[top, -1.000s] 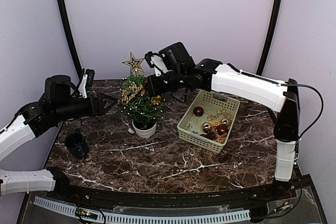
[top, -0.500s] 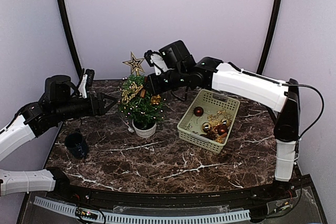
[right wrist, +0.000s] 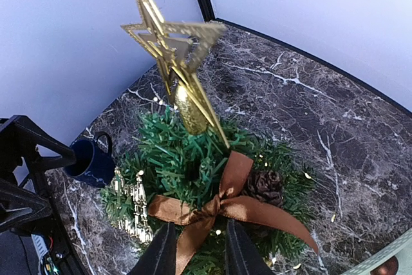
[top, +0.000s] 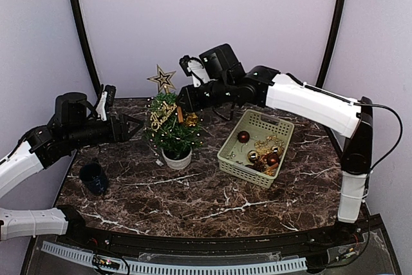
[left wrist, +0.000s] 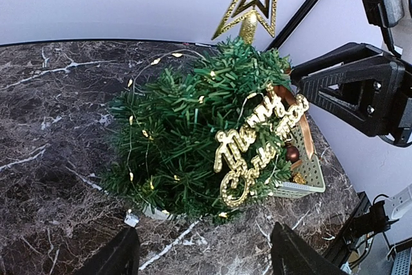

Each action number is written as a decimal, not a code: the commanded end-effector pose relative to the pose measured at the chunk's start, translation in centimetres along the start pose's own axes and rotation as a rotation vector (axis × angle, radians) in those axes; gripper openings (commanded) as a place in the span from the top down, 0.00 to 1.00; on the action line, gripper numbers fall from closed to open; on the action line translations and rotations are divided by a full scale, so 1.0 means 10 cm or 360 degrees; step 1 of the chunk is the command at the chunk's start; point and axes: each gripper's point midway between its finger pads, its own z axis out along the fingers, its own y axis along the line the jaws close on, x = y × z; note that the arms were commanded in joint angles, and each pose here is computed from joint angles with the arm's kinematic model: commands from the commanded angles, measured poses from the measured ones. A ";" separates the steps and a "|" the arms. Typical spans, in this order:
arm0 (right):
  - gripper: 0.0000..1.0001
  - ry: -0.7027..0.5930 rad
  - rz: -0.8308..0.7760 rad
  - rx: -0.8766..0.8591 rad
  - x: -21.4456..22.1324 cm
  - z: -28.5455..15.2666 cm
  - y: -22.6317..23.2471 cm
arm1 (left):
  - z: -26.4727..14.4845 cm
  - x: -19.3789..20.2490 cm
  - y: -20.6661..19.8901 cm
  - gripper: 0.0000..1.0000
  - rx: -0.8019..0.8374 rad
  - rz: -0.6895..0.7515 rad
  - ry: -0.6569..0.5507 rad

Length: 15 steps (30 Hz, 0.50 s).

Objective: Decorate the small christmas tree

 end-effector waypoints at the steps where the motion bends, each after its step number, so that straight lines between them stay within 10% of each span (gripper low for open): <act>1: 0.70 -0.0125 0.0011 -0.0009 -0.26 -0.24 0.03 | -0.05 0.03 0.05 0.27 -0.0027 -0.0001 -0.0005; 15: 0.49 -0.0225 0.0028 0.0084 -0.39 -0.57 -0.07 | -0.05 0.07 0.22 0.25 -0.0167 -0.0013 0.0043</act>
